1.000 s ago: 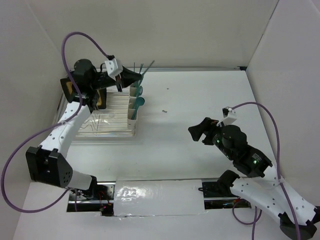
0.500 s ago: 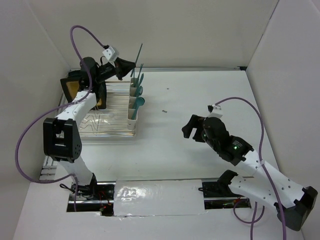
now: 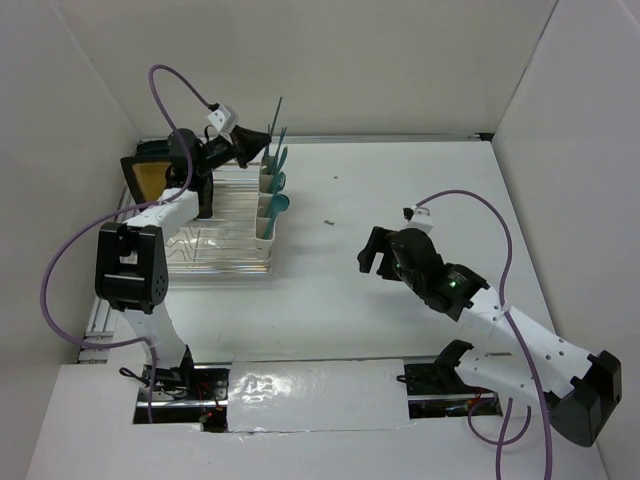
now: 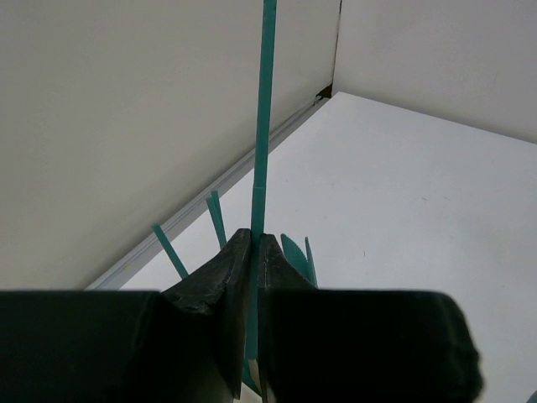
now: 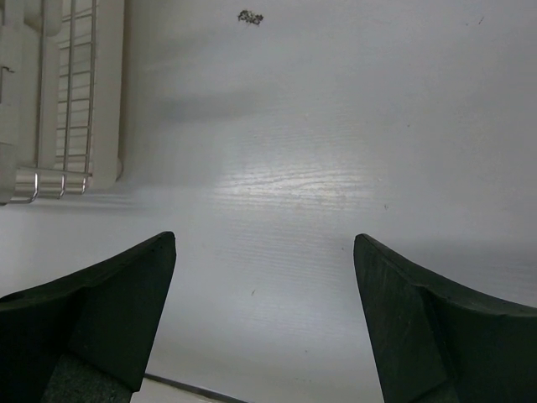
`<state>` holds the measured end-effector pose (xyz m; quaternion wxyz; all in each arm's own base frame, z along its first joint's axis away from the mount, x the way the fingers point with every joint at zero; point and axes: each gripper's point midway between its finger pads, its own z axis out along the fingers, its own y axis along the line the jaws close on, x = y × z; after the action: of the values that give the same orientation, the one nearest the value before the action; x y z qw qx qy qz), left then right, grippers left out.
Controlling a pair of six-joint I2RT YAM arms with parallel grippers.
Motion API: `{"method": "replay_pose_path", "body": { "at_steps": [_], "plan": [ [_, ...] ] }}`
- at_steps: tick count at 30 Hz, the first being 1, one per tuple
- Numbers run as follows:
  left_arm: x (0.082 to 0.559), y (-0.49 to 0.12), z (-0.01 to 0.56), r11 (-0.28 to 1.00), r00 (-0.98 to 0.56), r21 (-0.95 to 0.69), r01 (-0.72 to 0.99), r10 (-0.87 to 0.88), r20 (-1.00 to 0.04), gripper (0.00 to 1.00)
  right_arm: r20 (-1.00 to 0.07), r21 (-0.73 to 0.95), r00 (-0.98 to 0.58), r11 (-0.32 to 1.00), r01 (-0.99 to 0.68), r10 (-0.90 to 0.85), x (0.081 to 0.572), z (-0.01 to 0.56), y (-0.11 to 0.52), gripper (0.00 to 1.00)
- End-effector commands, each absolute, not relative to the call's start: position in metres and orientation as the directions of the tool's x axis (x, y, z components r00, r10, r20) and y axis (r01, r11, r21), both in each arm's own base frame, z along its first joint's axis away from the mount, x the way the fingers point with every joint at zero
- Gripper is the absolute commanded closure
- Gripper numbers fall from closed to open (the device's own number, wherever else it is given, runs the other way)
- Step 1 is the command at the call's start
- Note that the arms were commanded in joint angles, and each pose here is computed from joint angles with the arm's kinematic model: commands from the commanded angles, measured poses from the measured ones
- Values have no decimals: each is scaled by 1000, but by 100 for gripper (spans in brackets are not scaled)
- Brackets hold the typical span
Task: Sort the eating utensils into containers
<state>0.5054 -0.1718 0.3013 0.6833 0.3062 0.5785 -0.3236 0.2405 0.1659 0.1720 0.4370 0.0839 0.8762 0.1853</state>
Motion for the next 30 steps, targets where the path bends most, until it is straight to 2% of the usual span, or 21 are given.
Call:
{"method": "replay_pose_path", "body": {
  "at_steps": [1,11,13,14,17,18,19,20,30],
  "plan": [
    [504,-171,305,595,198,100,797,-101,-975,100,-762,415,-552,910,-13,339,252,188,167,7],
    [506,-171,282,601,171,81,795,-93,-981,100,-763,428,-540,904,-12,354,254,192,167,5],
    [507,-171,282,607,179,91,789,-85,-980,96,-761,430,-542,903,-10,357,254,191,167,5],
    [508,-170,282,612,181,93,785,-83,-980,93,-761,432,-541,902,-10,359,254,192,167,5],
    [507,-169,284,619,178,88,780,-86,-980,72,-759,430,-544,903,-7,357,252,191,166,5],
    [500,-171,282,587,177,97,804,-81,-981,54,-757,438,-541,899,-6,366,252,193,166,4],
    [499,-171,287,588,191,107,802,-82,-978,53,-757,438,-541,899,-6,366,252,193,166,4],
    [499,-169,287,590,187,103,801,-83,-979,47,-757,442,-538,897,-5,370,252,194,165,3],
    [463,-162,343,575,245,176,799,-45,-968,27,-752,464,-546,885,-43,368,246,202,169,0]
  ]
}}
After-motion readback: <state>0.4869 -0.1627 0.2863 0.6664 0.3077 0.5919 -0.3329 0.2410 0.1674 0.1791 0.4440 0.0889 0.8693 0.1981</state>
